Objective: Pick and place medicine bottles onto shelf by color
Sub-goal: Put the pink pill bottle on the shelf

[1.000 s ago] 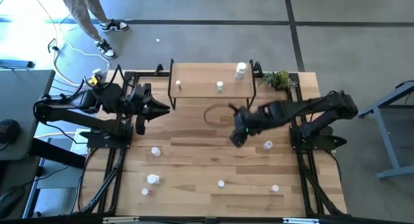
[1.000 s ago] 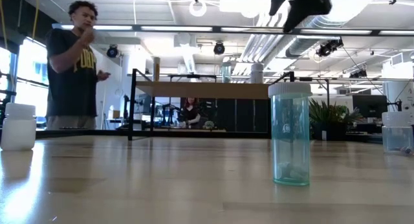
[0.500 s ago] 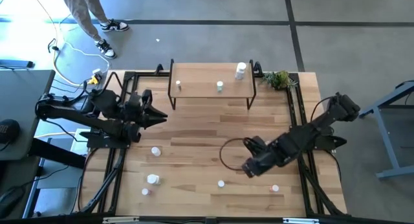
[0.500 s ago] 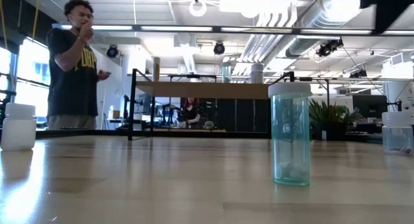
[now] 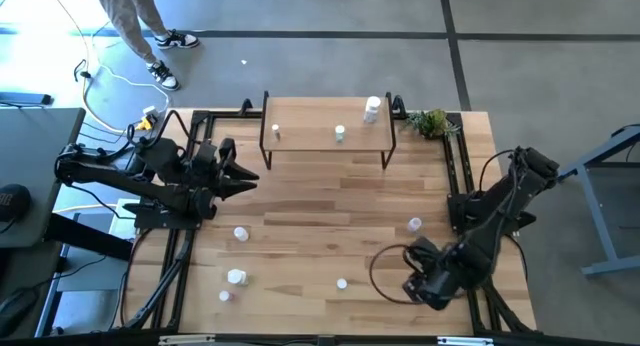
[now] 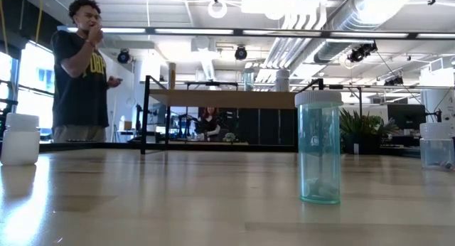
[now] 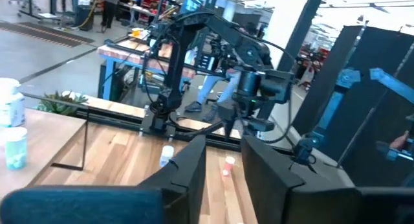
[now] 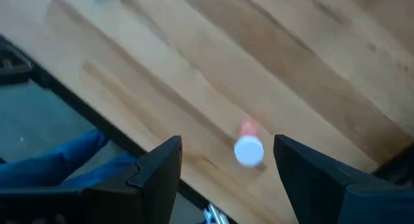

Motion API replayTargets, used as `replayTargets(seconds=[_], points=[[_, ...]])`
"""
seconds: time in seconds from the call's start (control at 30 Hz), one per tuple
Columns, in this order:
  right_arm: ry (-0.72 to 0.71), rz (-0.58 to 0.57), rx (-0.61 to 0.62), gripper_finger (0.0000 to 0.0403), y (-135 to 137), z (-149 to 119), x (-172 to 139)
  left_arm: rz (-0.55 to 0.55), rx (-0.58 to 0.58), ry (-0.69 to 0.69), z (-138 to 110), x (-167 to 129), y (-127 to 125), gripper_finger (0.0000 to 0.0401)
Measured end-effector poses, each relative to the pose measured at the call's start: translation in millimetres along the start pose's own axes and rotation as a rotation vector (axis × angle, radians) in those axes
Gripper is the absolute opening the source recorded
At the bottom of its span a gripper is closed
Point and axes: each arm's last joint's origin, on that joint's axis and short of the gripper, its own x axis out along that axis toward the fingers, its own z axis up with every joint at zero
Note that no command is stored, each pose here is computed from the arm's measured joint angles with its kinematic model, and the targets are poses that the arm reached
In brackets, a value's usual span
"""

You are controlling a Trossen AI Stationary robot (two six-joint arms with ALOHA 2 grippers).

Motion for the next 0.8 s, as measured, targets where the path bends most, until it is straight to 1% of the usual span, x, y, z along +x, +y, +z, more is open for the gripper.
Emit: replayTargets(seconds=[0.17, 0.3, 0.47, 0.6, 0.8], points=[[0.003, -0.036, 0.008, 0.0236, -6.5, -19.6, 0.0, 0.017, -0.025, -0.005, 0.1, 0.0, 0.5, 0.0134], [-0.013, -0.050, 0.020, 0.0236, -7.5, -32.0, 4.6, 0.017, -0.022, -0.004, 0.0, 0.1, 0.5, 0.0152], [-0.021, -0.086, 0.025, 0.0236, -4.5, -39.9, 16.5, 0.022, -0.023, -0.005, 0.0, 0.1, 0.7, 0.0153], [-0.020, -0.104, 0.026, 0.0236, 1.0, -43.0, 28.8, 0.027, -0.046, -0.007, 0.1, 0.1, 0.9, 0.0150], [-0.024, -0.167, 0.072, 0.0236, 5.1, -47.1, 47.4, 0.027, -0.049, -0.008, 0.2, 0.1, 0.8, 0.0149]])
